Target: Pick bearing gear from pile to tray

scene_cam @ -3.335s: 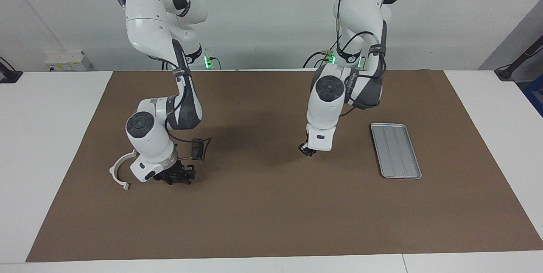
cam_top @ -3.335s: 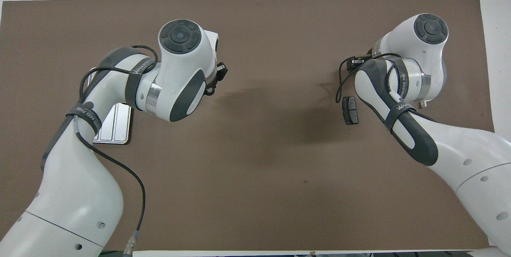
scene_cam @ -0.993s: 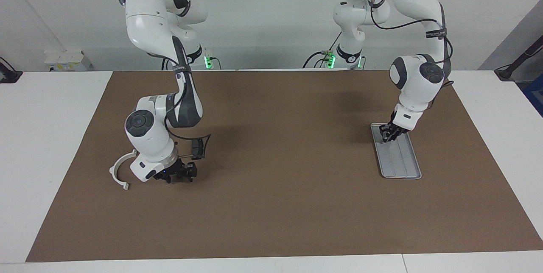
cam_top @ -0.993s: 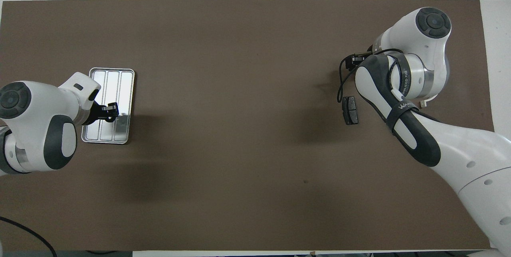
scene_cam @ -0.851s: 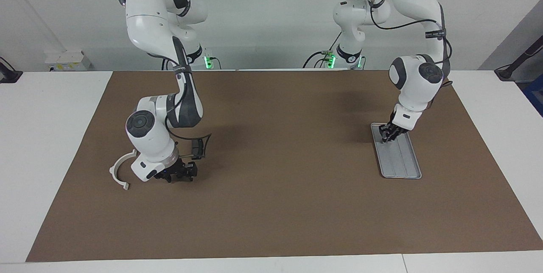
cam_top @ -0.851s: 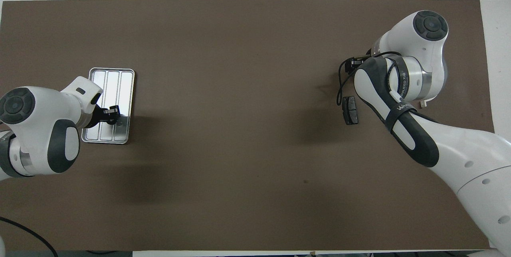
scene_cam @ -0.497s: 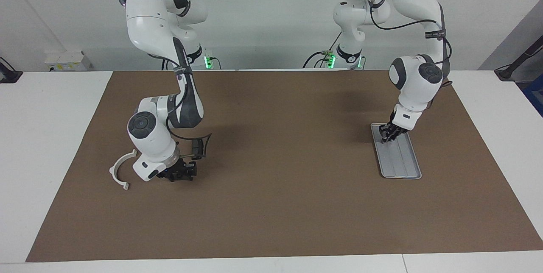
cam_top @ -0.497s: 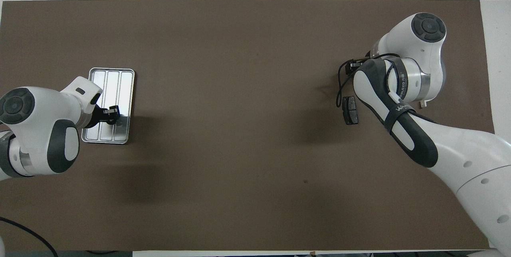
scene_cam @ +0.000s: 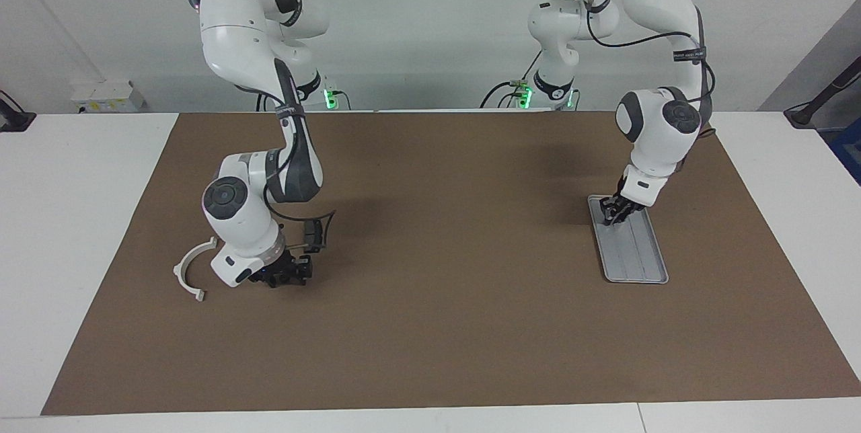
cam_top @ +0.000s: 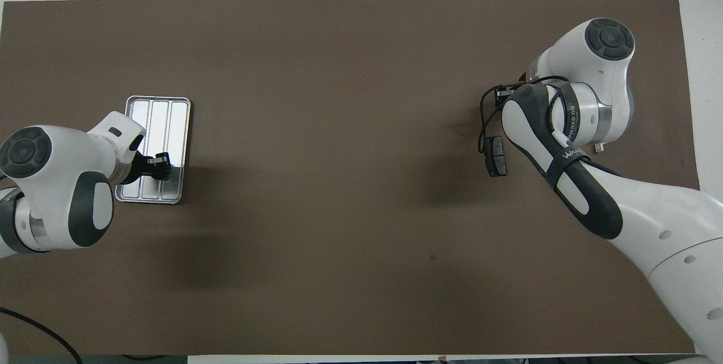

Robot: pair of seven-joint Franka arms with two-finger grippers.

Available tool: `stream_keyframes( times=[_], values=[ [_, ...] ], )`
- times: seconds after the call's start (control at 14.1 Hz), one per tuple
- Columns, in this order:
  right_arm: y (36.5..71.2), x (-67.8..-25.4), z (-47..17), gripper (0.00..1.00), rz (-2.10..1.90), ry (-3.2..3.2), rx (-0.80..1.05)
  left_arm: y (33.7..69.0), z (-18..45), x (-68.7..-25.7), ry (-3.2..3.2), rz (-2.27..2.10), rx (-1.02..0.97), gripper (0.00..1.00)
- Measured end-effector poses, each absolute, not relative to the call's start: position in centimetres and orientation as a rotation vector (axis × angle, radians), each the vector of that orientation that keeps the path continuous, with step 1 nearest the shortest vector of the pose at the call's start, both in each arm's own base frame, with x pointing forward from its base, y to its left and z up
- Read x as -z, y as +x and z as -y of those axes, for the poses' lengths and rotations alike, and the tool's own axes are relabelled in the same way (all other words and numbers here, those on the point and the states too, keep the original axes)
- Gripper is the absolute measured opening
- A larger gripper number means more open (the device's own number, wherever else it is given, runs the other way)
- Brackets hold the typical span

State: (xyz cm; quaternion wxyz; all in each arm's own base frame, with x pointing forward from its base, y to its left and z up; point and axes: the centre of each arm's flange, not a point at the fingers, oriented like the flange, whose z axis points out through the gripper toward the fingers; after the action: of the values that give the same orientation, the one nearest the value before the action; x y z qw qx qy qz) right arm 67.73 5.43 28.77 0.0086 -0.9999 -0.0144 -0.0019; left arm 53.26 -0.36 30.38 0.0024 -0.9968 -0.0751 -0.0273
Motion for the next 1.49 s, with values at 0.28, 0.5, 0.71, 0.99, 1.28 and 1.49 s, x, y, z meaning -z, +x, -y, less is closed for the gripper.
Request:
stream_keyframes(
  times=[0.28,0.5,0.71,0.99,1.28,1.49],
  values=[
    [67.7,-28.8,-5.4,0.23,0.044,-3.124,0.006,53.4,0.4,-30.6,-3.127,0.232,0.098,0.65],
    [67.7,-28.8,-5.4,0.23,0.044,-3.124,0.006,54.7,0.5,-32.4,-3.128,0.233,0.136,0.9],
    [67.7,-29.0,-5.6,0.23,0.05,-3.123,0.01,56.7,1.1,-35.9,-3.128,0.284,0.151,0.9],
    [68.6,-33.5,-7.2,0.23,0.086,-3.115,0.074,57.5,2.1,-37.3,-3.145,0.356,0.18,0.89],
    [68.5,-43.8,-11.3,0.23,0.166,-3.103,0.122,57.9,2.7,-38.0,-3.148,0.409,0.201,0.94],
    [67.5,-48.7,-17.1,0.23,0.214,-3.098,0.154,57.9,4.4,-38.2,-3.15,0.442,0.205,1.0]
  ],
)
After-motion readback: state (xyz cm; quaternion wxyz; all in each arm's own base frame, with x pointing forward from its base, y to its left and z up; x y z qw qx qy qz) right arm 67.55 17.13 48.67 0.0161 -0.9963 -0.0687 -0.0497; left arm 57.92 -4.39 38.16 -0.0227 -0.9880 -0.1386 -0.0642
